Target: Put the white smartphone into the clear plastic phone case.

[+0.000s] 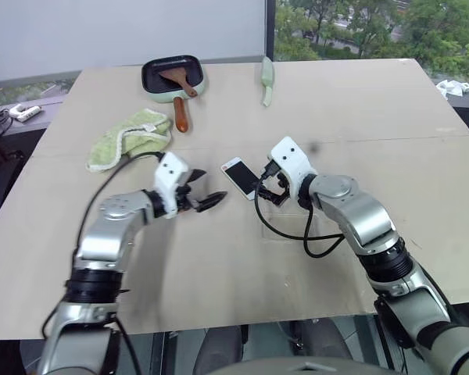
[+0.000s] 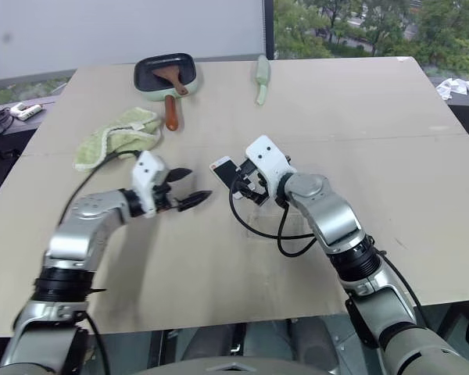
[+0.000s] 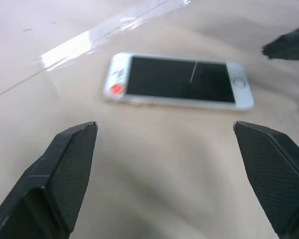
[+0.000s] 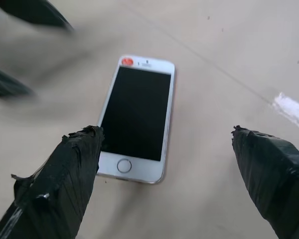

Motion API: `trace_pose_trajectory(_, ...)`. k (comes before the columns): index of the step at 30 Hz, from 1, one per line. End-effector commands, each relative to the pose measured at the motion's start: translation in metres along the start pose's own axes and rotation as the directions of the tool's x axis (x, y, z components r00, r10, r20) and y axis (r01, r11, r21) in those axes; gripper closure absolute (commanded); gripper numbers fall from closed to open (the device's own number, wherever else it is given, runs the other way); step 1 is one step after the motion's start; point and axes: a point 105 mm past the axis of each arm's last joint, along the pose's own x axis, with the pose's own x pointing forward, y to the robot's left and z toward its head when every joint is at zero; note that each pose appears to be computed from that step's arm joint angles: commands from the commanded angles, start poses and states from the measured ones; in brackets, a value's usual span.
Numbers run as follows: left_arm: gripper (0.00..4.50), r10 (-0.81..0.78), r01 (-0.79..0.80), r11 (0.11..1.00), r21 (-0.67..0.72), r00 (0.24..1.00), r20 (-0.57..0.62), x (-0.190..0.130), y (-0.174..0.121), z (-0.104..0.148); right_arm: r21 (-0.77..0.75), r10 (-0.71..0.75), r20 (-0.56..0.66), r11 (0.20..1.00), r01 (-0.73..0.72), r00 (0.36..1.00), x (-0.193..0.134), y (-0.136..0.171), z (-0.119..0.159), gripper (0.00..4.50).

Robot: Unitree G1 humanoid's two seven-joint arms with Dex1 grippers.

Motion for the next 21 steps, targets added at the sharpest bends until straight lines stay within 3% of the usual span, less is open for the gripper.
trace_pose_trajectory(1,0.0,-0.076,0.076,0.997,-0.009,0.997,-0.001,-0.026,-0.006,0.012,-0.012,0.032,0.011,0.999,-0.032,0.999,0.009,0.018,0.008,0.04)
trace_pose_trajectory(6,0.0,-0.162,0.162,0.984,-0.069,0.987,0.007,-0.053,-0.016,0.024,0.015,0.044,-0.033,0.999,-0.044,0.998,0.021,0.033,0.001,0.04)
trace_pose_trajectory(10,0.0,-0.179,0.178,0.982,-0.064,0.984,-0.012,-0.064,-0.021,0.026,0.038,-0.023,-0.105,0.999,0.027,0.994,0.029,0.026,-0.011,0.04)
trace_pose_trajectory(21,0.0,-0.137,0.138,0.99,0.034,0.99,-0.029,-0.079,-0.02,0.024,0.099,-0.081,-0.22,0.99,0.105,0.972,0.04,0.015,-0.029,0.04)
